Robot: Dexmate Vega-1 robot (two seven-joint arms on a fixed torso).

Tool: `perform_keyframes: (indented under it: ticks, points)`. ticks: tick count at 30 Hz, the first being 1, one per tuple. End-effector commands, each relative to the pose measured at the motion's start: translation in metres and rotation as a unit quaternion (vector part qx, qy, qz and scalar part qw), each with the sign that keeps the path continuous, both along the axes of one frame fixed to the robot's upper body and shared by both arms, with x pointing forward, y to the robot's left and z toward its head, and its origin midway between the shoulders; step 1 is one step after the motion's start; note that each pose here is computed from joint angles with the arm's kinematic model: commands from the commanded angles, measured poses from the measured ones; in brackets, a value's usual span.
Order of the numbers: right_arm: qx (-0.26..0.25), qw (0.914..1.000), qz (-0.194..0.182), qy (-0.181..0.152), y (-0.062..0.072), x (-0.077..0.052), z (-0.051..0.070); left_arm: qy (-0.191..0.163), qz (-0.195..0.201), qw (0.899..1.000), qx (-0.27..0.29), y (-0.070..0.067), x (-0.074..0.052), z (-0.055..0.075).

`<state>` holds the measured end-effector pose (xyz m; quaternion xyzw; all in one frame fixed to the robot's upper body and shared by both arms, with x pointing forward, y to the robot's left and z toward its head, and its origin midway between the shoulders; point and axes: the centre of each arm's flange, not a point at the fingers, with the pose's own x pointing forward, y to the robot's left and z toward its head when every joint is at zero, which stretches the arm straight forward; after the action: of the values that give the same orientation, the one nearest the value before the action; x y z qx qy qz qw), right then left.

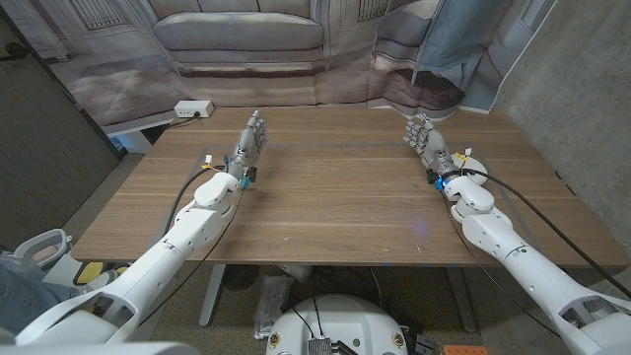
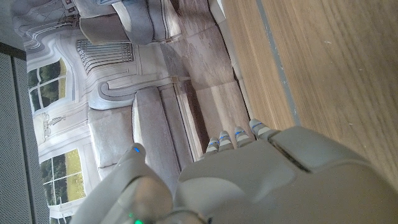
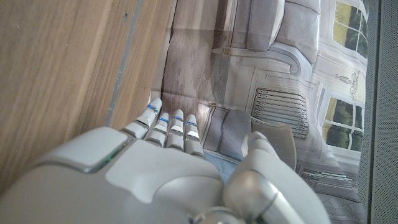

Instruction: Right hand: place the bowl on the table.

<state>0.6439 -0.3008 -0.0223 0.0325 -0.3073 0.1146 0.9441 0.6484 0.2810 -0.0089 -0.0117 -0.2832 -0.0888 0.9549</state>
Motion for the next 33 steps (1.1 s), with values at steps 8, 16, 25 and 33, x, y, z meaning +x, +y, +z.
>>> perform_keyframes:
  ticks: [8,16,25,33]
  points:
    - [-0.005,0.9998,-0.005,-0.017,-0.006,-0.018,0.001,-0.004,-0.011,1.000,0.016,-0.002,0.001,0.007]
    - [-0.006,0.9997,-0.007,-0.022,-0.008,-0.026,0.002,-0.003,-0.011,1.000,0.024,-0.003,-0.001,0.009]
    - [-0.009,0.9996,-0.007,-0.027,-0.016,-0.035,0.000,-0.004,-0.010,0.999,0.031,-0.007,-0.005,0.010]
    - [-0.013,0.9994,-0.010,-0.032,-0.023,-0.042,-0.001,-0.005,-0.010,0.999,0.037,-0.011,-0.007,0.012]
